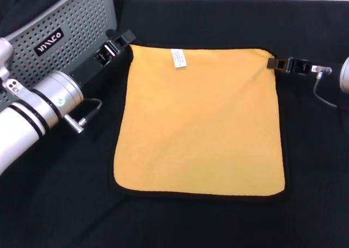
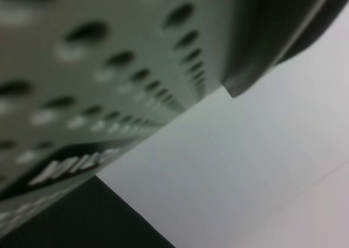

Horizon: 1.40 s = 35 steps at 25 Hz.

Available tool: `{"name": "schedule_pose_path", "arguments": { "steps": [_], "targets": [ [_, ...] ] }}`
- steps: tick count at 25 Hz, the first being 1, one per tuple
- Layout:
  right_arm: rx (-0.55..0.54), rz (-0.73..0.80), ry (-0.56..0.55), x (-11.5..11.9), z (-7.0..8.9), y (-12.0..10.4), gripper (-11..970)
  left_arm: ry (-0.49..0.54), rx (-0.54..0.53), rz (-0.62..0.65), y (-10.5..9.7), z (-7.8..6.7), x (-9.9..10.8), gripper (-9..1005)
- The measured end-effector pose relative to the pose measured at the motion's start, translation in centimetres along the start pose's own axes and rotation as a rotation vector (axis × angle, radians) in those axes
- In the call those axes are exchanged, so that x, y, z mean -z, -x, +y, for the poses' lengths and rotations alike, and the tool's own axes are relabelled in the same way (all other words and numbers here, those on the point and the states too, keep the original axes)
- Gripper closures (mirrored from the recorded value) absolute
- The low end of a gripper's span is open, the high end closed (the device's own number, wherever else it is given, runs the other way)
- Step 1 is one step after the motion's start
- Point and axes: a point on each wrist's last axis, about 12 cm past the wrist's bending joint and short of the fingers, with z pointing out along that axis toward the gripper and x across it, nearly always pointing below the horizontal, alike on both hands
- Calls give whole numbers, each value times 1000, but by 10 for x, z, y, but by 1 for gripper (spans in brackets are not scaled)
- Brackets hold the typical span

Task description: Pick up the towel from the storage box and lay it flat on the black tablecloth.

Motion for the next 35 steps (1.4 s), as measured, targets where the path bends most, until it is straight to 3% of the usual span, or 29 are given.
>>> {"name": "schedule_pose_path", "arguments": {
  "steps": [15, 23, 28, 35],
  "targets": [
    [13, 22, 3, -5, 4, 0, 938, -17, -34, 41, -3, -5, -7, 827],
    [33, -3, -46, -2, -4, -1, 937, 23, -43, 50, -1, -2, -11, 824],
    [76, -61, -59, 10, -8, 5, 779, 13, -76, 34, 6, -3, -12, 823],
    [123, -108, -50, 28, -10, 9, 517, -27, -105, -14, 17, -4, 1, 506]
  ]
}}
